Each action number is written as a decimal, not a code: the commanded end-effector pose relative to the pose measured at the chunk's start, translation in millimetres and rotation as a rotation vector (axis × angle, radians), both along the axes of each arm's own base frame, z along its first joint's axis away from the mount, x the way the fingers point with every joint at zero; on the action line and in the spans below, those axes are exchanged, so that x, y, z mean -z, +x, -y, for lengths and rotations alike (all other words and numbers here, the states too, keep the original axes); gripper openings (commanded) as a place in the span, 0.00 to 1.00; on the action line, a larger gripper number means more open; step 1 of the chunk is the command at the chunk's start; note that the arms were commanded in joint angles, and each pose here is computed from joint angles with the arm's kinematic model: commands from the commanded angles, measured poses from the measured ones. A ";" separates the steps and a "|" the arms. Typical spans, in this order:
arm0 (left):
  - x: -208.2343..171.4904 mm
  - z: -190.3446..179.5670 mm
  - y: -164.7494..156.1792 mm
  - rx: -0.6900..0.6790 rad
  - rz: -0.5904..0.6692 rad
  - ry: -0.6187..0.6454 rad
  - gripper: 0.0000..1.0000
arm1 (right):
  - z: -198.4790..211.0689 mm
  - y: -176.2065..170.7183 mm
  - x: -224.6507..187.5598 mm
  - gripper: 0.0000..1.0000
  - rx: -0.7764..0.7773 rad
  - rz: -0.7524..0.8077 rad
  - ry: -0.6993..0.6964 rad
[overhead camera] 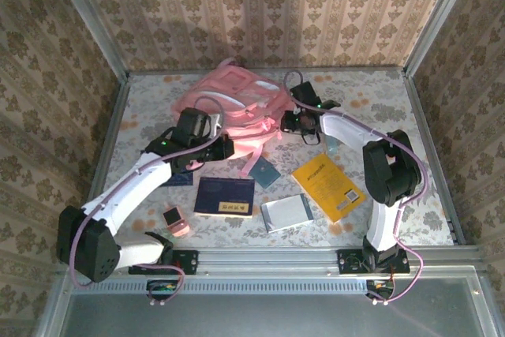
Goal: Pack the student bag
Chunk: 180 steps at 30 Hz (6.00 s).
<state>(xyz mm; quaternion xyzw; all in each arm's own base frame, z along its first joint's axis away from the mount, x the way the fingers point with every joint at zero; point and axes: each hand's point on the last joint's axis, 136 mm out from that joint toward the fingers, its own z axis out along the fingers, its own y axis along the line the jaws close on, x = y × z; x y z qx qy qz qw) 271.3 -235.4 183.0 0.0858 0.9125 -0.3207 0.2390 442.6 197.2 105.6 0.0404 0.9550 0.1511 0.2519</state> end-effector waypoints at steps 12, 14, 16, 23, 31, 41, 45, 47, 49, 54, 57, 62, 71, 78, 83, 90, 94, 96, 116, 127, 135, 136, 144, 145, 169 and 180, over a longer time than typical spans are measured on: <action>-17.3 37.3 26.2 0.104 0.146 0.036 0.00 | -52.5 -69.2 -87.9 0.54 0.056 -0.111 0.592; -15.8 38.4 23.3 0.125 0.162 0.062 0.00 | -60.6 -73.4 -90.2 0.56 0.091 -0.144 0.663; -13.6 38.3 20.6 0.133 0.165 0.076 0.00 | -68.5 -75.2 -89.2 0.57 0.122 -0.181 0.710; -16.2 36.2 15.8 0.134 0.186 0.089 0.00 | -107.8 -64.5 -94.1 0.59 0.153 -0.243 0.905; -15.1 35.3 14.3 0.135 0.190 0.096 0.00 | -132.7 -50.9 -82.1 0.58 0.195 -0.292 0.962; -10.6 35.5 11.7 0.150 0.194 0.121 0.00 | -132.6 -31.1 -71.7 0.13 0.240 -0.213 0.944; -14.8 24.6 12.2 0.116 0.202 0.139 0.00 | -119.2 -32.3 -63.9 0.00 0.250 -0.192 0.852; -15.8 18.1 13.0 0.095 0.194 0.138 0.00 | -112.6 -31.2 -62.9 0.00 0.248 -0.178 0.831; -15.8 11.6 13.6 0.075 0.179 0.130 0.00 | -107.9 -30.8 -62.3 0.00 0.238 -0.170 0.813; -13.0 -6.5 14.1 0.026 0.147 0.109 0.00 | -100.4 -30.6 -65.1 0.00 0.185 -0.163 0.780; -12.1 -13.1 13.4 0.010 0.129 0.086 0.00 | -94.6 -33.4 -65.8 0.00 0.160 -0.152 0.721; -15.0 -23.0 13.1 -0.014 0.109 0.059 0.00 | -88.7 -37.7 -70.2 0.00 0.099 -0.127 0.635; -4.2 -40.7 11.8 -0.040 0.012 0.006 0.00 | -66.0 -32.0 -87.2 0.00 0.040 -0.085 0.577; 5.7 -46.2 7.4 -0.051 -0.004 0.033 0.00 | -50.6 -25.3 -93.2 0.00 0.049 -0.077 0.580; 11.0 -58.9 6.2 -0.090 0.016 0.086 0.00 | -36.7 -16.6 -97.7 0.00 0.072 -0.074 0.608; 22.2 -73.2 11.7 -0.147 0.047 0.157 0.00 | -29.1 -11.9 -103.8 0.00 0.084 -0.065 0.630; 29.7 -88.7 18.6 -0.216 0.078 0.254 0.00 | -29.3 -13.1 -104.2 0.00 0.083 -0.070 0.641; 31.2 -96.1 21.8 -0.254 0.108 0.322 0.00 | -29.3 -13.9 -104.7 0.00 0.081 -0.070 0.643; 27.9 -87.2 37.3 -0.338 0.233 0.325 0.00 | 5.2 -15.5 -98.9 0.39 0.099 -0.055 0.435; -0.3 -55.1 30.5 -0.267 0.297 0.276 0.00 | -13.2 -67.0 -131.6 0.48 0.137 -0.057 0.447; -22.2 -34.4 25.1 -0.227 0.338 0.244 0.00 | -82.2 -115.5 -110.1 0.38 0.201 -0.237 0.589; -24.9 -32.7 24.3 -0.223 0.343 0.241 0.00 | -87.7 -118.2 -107.2 0.37 0.219 -0.253 0.619; -44.2 -19.2 21.0 -0.197 0.380 0.218 0.00 | -116.1 -112.9 -88.9 0.59 0.328 -0.298 0.809; -44.3 -18.1 20.8 -0.195 0.381 0.216 0.00 | -116.2 -110.2 -85.8 0.63 0.345 -0.297 0.818; -46.6 -17.6 12.7 -0.186 0.394 0.211 0.00 | -116.9 -64.9 -55.4 0.00 0.385 -0.180 0.802; -48.8 -18.6 12.7 -0.186 0.404 0.208 0.00 | -83.0 -86.0 -81.7 0.42 0.389 -0.101 0.723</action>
